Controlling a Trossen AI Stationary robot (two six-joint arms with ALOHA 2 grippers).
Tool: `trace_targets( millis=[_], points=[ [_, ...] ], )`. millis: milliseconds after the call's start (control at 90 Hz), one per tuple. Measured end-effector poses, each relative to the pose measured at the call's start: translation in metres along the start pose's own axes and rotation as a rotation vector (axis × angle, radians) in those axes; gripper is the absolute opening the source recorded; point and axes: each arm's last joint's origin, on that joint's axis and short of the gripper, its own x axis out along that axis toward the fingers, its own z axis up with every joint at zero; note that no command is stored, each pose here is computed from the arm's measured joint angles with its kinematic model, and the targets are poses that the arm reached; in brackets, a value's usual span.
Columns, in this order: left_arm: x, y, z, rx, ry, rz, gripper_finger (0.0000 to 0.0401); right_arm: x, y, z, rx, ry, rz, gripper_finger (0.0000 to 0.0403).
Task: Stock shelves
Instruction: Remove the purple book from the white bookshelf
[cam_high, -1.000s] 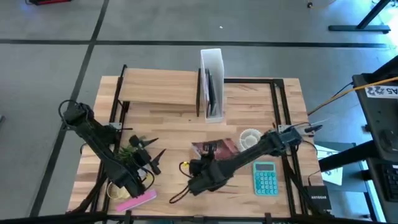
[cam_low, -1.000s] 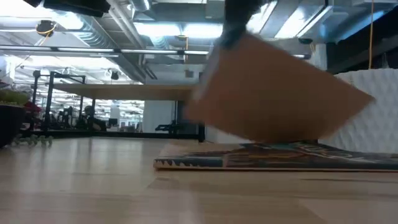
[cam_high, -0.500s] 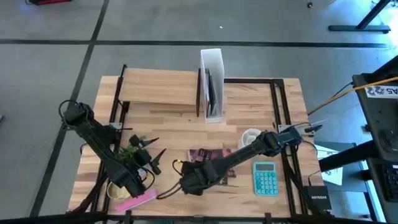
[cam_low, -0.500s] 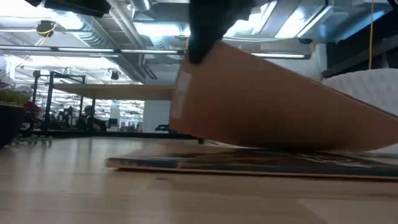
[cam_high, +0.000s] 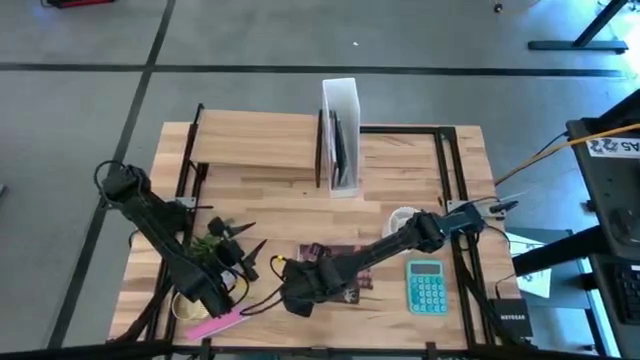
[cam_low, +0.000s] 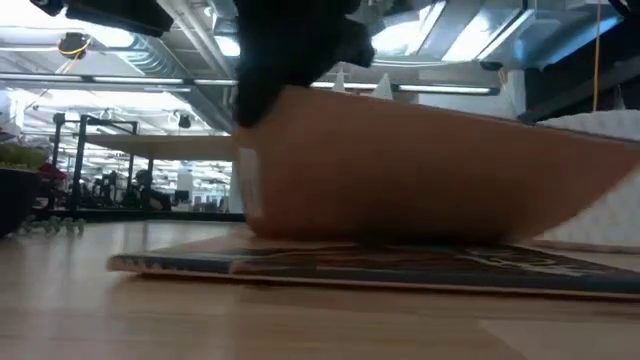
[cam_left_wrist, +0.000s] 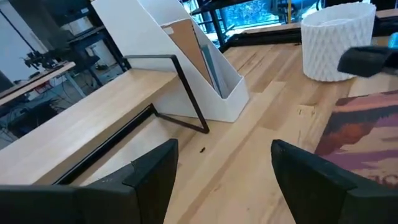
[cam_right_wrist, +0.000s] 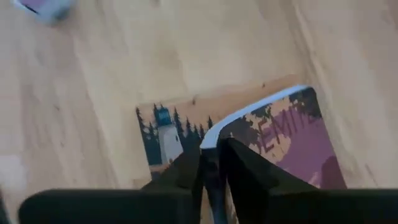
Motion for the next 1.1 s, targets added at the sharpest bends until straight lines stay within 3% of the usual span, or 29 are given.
trace_targets(
  millis=[244, 367, 489, 667, 867, 1011, 1100],
  points=[
    [0.003, 0.001, -0.015, -0.022, 0.032, -0.001, 0.0239, -0.015, 0.009, 0.002, -0.083, -0.06, 0.061, 0.0159],
    [0.004, 0.001, -0.022, -0.048, 0.053, -0.004, 0.0239, -0.042, 0.015, -0.003, -0.187, -0.093, 0.098, 0.021],
    [0.005, 0.0, -0.028, -0.046, 0.148, -0.023, 0.0239, -0.068, 0.027, -0.025, -0.314, -0.073, 0.093, 0.0237],
    [0.009, -0.011, -0.034, -0.038, 0.334, -0.108, 0.0239, -0.077, 0.023, -0.068, -0.403, 0.121, -0.117, 0.0232],
    [0.04, -0.026, -0.029, -0.152, 0.677, -0.267, 0.0239, -0.036, 0.008, -0.111, -0.389, 0.391, -0.278, 0.0196],
    [0.067, -0.032, -0.034, -0.12, 0.764, -0.362, 0.0239, -0.001, -0.012, -0.142, -0.422, 0.56, -0.393, 0.0166],
    [0.083, -0.037, -0.042, -0.135, 0.795, -0.44, 0.0239, 0.013, -0.023, -0.155, -0.429, 0.594, -0.421, 0.0152]
  ],
)
